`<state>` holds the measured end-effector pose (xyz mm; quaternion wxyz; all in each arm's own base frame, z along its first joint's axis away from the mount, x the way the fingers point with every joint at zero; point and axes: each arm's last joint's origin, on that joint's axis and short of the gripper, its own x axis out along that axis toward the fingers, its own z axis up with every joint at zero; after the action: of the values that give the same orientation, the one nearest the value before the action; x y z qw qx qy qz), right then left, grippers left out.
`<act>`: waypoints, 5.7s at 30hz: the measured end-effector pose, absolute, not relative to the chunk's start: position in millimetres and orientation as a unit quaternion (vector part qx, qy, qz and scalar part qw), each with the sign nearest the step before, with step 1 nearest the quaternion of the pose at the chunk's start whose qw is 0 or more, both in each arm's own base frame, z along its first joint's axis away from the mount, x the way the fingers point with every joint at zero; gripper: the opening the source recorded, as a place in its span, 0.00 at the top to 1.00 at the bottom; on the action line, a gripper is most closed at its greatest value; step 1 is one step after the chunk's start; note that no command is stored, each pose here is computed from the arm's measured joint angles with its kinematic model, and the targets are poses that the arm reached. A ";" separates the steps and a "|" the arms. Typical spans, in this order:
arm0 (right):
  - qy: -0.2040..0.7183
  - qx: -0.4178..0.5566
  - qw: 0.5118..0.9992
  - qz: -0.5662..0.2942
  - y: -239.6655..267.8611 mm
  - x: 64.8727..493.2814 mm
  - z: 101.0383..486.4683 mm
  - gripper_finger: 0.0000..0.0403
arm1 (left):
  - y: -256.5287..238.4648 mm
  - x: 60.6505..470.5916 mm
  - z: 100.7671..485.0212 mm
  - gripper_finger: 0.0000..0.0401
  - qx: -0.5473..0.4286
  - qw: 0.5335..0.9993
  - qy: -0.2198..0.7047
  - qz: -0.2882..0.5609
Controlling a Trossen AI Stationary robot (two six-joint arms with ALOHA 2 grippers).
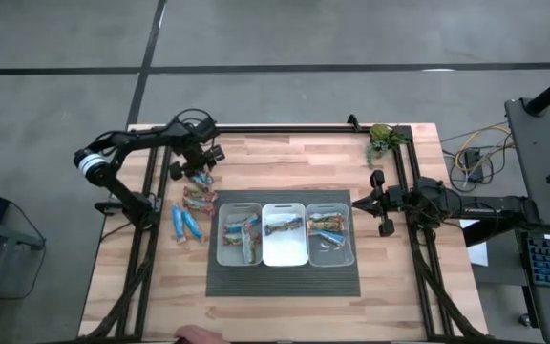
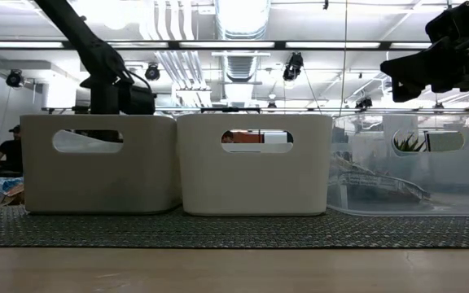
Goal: Pick and place Granola Bars by type
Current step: Put the top blue granola bar into the white bin
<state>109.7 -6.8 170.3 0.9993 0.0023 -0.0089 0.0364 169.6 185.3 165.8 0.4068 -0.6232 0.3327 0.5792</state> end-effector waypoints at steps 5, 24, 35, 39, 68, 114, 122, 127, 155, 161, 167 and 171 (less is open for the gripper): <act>-0.009 0.002 0.999 0.036 -6.8 109.7 170.3 0.98 | 186.2 170.3 162.7 0.57 -0.623 0.403 0.336 0.580; -0.009 0.002 0.999 0.036 -6.8 109.7 170.3 0.98 | 189.7 171.9 162.5 0.57 -0.617 0.412 0.322 0.589; -0.009 0.002 0.999 0.037 -6.8 109.7 170.3 0.98 | 190.9 172.9 152.5 0.57 -0.615 0.402 0.332 0.592; -0.009 0.002 0.999 0.037 -6.7 109.7 170.3 0.98 | 191.8 173.7 149.4 0.57 -0.614 0.399 0.336 0.593; -0.009 0.002 0.999 0.037 -6.8 109.7 170.3 0.98 | 190.8 172.3 148.7 0.82 -0.617 0.390 0.336 0.596; -0.009 0.002 0.999 0.036 -6.8 109.7 170.3 0.98 | 221.5 232.1 251.6 0.82 -0.612 0.586 0.291 0.444; -0.009 0.002 0.999 0.036 -6.8 109.7 170.3 0.98 | 215.0 254.8 291.4 0.82 -0.585 0.651 0.268 0.402; -0.009 0.002 0.999 0.036 -6.8 109.7 170.2 0.98 | 202.5 269.9 310.4 0.82 -0.564 0.689 0.267 0.370; -0.009 0.002 0.999 0.036 -6.8 109.7 170.3 0.98 | 72.3 338.0 339.3 0.82 -0.488 0.789 0.328 0.177; -0.009 0.002 0.999 0.036 -6.8 109.7 170.2 0.98 | 48.0 342.7 338.8 0.82 -0.510 0.773 0.322 0.197; -0.009 0.002 0.999 0.037 -6.8 109.7 170.2 0.98 | 22.2 348.2 334.5 0.82 -0.549 0.742 0.321 0.214; -0.009 0.002 0.999 0.037 -6.8 109.7 170.2 0.98 | 8.8 353.5 327.4 0.82 -0.567 0.722 0.322 0.232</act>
<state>109.7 -6.8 170.2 0.9993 0.0023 -0.0090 0.0365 353.5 8.8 327.4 0.7219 -0.5670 0.3216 0.2322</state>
